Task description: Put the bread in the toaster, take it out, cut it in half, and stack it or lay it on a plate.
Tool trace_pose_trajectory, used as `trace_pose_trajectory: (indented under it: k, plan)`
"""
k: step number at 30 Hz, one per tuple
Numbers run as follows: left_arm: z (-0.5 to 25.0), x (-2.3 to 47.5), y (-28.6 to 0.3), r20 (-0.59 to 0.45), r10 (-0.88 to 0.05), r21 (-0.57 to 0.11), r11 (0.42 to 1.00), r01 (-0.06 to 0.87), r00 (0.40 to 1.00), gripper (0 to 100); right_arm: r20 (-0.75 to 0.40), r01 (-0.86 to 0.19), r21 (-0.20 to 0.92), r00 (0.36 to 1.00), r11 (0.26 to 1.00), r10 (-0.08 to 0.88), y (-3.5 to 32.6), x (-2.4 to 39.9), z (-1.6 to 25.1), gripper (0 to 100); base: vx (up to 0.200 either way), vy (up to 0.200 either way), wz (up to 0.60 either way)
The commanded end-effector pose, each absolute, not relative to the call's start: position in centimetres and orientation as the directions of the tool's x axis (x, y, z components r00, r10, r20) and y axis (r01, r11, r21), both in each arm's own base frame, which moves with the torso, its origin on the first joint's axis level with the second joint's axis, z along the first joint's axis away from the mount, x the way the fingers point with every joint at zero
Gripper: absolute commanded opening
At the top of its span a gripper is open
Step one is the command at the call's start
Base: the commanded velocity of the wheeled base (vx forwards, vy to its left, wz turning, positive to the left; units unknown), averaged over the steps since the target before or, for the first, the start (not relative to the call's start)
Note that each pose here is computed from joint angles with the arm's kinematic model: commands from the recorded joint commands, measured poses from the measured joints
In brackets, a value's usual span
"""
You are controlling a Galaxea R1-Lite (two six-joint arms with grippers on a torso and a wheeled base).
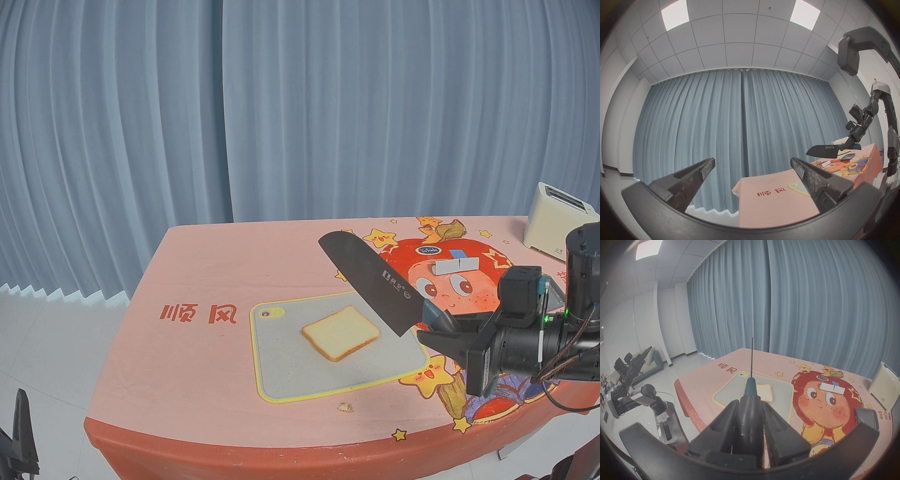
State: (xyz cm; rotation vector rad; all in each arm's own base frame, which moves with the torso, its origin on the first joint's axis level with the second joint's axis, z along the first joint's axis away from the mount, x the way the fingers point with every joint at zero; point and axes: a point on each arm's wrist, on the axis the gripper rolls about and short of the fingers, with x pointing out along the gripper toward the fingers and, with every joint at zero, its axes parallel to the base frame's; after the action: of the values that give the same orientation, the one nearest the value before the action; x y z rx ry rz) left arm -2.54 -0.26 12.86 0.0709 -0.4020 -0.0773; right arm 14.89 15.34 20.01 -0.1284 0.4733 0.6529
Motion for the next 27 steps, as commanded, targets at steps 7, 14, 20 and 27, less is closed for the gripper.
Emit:
trace_pose_trajectory:
  k: [7, 14, 20, 27]
  plan:
    - [14.5, 0.4, -0.2, 0.313, -0.093, 0.081, 0.994, 0.071, 0.945, 100, -0.461, -0.611, 0.032, 0.693, 0.791, 0.554, 15.3, 14.9, 20.0, 0, 0.000, 0.000, 0.00]
    - [15.0, 1.5, -0.3, 0.278, -0.114, 0.110, 0.990, 0.086, 0.954, 100, -0.465, -0.611, 0.031, 0.691, 0.791, 0.553, 15.3, 14.9, 20.0, 0, 0.000, 0.000, 0.00]
    - [15.9, 2.5, -0.3, 0.244, -0.127, 0.136, 0.986, 0.096, 0.961, 100, -0.467, -0.610, 0.031, 0.692, 0.792, 0.551, 15.4, 15.0, 19.9, 0, 0.000, 0.000, 0.00]
    - [16.9, 3.7, -0.5, 0.213, -0.191, 0.141, 0.977, 0.163, 0.958, 100, -0.472, -0.607, 0.030, 0.692, 0.794, 0.547, 15.4, 15.1, 19.8, 0, 0.000, 0.000, 0.00]
